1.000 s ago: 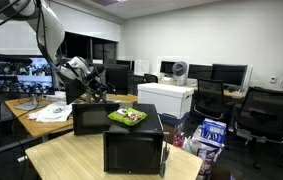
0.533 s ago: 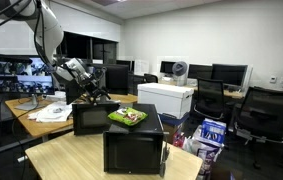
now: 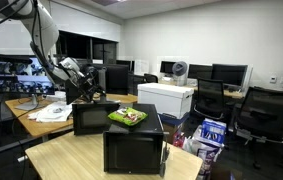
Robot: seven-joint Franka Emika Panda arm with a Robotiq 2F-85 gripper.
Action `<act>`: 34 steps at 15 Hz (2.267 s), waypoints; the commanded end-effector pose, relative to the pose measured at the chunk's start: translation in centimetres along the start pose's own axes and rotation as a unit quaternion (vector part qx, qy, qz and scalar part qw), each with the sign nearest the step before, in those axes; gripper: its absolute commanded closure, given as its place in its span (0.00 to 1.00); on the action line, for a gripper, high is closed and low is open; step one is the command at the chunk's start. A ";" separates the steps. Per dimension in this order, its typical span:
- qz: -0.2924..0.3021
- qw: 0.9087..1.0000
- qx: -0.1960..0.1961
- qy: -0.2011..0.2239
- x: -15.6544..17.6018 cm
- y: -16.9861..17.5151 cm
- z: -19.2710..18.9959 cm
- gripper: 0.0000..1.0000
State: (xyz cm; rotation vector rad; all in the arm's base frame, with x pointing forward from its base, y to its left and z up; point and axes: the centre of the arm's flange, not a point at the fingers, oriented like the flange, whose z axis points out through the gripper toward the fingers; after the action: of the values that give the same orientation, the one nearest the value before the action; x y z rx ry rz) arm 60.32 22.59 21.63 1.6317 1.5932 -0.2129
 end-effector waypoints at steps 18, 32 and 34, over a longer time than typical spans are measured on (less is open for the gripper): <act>-0.152 0.948 -0.191 0.202 2.9 -3.1 -6.8 0.00; -0.200 0.899 -0.217 0.324 7.8 -7.8 -13.0 0.00; -0.185 0.901 -0.220 0.324 8.0 -7.9 -12.6 0.00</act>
State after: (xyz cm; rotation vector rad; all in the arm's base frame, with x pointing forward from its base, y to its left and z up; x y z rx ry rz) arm 50.08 36.05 21.60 1.0738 2.2640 0.4752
